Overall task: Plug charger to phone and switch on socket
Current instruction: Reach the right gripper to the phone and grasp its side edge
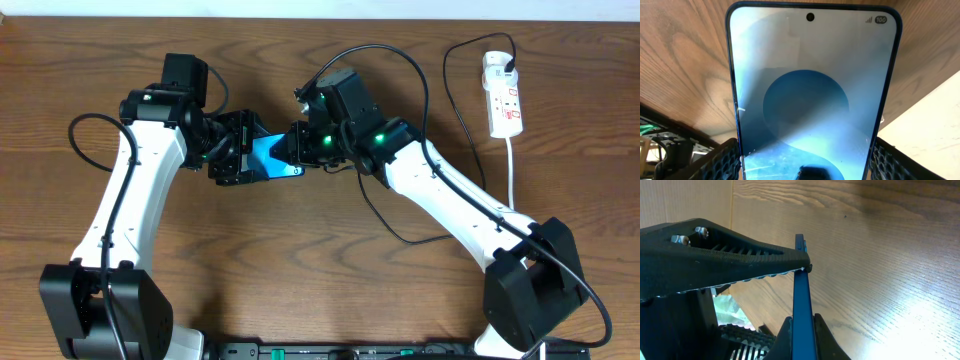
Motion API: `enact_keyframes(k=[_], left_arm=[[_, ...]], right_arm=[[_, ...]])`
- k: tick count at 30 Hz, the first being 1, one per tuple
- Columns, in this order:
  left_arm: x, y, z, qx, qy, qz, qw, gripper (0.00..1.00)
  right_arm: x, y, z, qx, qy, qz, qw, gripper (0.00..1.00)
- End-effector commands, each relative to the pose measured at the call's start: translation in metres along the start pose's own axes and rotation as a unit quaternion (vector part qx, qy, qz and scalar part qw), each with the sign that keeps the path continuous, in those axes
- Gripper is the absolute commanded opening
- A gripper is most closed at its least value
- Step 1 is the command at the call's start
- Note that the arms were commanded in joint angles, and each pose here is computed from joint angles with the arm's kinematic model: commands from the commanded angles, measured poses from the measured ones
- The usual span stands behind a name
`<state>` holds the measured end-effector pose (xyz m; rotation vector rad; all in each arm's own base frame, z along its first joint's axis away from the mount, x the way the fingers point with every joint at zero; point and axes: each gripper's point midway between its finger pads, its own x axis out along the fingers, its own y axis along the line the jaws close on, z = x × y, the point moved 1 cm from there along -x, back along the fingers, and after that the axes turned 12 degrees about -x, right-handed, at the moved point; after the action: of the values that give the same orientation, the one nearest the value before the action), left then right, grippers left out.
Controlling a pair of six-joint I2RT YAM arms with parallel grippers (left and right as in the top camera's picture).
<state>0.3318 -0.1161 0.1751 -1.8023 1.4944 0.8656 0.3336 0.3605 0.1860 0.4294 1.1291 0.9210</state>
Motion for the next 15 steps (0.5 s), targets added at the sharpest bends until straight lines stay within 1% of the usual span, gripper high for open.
enact_keyframes(k=[1, 9, 11, 12, 13, 14, 15], left_arm=[[-0.011, -0.003, -0.012, 0.006, 0.018, -0.013, 1.000, 0.08], [-0.011, -0.002, -0.012, 0.008, 0.018, -0.013, 1.000, 0.08], [-0.011, -0.002, -0.015, 0.012, 0.027, -0.011, 1.000, 0.17], [-0.011, -0.001, -0.017, 0.013, 0.035, -0.008, 0.999, 0.26], [-0.011, 0.000, -0.019, 0.016, 0.041, -0.007, 0.999, 0.32], [-0.011, 0.000, -0.020, 0.016, 0.043, -0.006, 0.999, 0.36], [-0.011, 0.000, -0.020, 0.016, 0.043, -0.006, 0.999, 0.38]], right_arm=[[-0.002, 0.002, 0.006, -0.012, -0.006, 0.003, 1.000, 0.01], [-0.005, 0.000, 0.014, -0.016, -0.018, 0.004, 1.000, 0.01], [-0.008, -0.004, 0.017, -0.023, -0.023, 0.001, 0.999, 0.01], [-0.011, -0.009, 0.020, -0.024, -0.026, -0.001, 0.999, 0.01], [-0.013, -0.012, 0.021, -0.021, -0.027, -0.004, 0.999, 0.01], [-0.016, -0.017, 0.023, -0.016, -0.028, -0.008, 0.999, 0.01], [-0.018, -0.021, 0.024, -0.011, -0.029, -0.011, 0.999, 0.01]])
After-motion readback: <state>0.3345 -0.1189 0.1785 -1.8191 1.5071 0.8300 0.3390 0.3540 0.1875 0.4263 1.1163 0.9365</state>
